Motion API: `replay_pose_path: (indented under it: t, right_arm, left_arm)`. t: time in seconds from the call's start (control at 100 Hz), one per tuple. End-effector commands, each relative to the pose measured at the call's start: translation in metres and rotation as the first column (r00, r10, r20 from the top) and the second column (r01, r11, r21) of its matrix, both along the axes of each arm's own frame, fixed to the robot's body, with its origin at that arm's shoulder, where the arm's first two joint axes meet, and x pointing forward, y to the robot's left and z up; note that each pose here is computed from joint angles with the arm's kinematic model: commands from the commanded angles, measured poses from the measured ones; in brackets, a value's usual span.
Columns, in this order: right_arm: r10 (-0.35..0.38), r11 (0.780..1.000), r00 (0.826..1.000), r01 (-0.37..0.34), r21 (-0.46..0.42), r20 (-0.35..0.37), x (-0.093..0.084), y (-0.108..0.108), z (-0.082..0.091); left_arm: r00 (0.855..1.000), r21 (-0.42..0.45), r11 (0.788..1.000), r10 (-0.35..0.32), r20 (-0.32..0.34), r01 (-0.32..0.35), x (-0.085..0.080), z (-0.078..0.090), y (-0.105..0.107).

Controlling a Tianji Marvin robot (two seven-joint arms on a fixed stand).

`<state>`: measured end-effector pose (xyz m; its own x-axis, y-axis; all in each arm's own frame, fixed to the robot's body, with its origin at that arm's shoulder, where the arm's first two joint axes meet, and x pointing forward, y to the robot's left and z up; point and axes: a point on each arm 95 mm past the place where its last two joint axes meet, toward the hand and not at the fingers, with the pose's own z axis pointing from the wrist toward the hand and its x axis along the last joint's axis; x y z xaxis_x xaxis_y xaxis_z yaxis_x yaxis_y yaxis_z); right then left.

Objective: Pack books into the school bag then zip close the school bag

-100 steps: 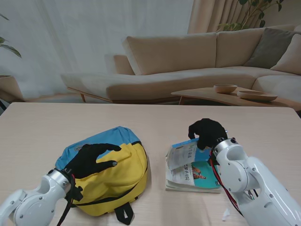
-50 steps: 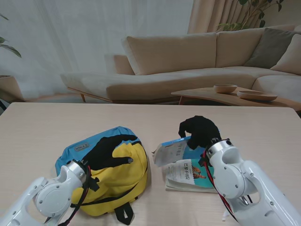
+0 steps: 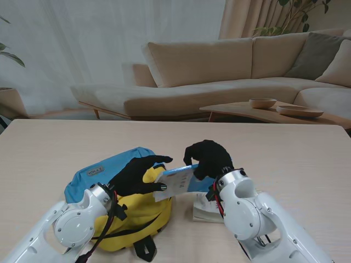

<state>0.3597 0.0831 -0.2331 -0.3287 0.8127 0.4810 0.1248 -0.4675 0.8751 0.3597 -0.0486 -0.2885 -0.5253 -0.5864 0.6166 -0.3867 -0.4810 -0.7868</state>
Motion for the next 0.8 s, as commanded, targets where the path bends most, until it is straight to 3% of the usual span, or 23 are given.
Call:
replay_pose_path:
  t: [0.0, 0.46, 0.79]
  right_arm:
    - [0.022, 0.999, 1.000, -0.022, 0.035, -0.009, -0.007, 0.013, 0.004]
    - [0.030, 0.996, 0.999, -0.028, 0.088, -0.021, -0.016, 0.039, 0.004]
    - [0.096, 0.994, 0.995, -0.094, 0.056, -0.029, -0.018, 0.037, 0.003]
  left_arm:
    - [1.000, -0.002, 1.000, -0.022, -0.014, 0.022, -0.002, 0.000, -0.005]
    - [0.997, 0.002, 0.997, -0.073, 0.002, 0.073, -0.006, 0.004, -0.007]
    - [0.999, -0.111, 0.993, -0.032, -0.026, 0.029, -0.007, 0.007, -0.001]
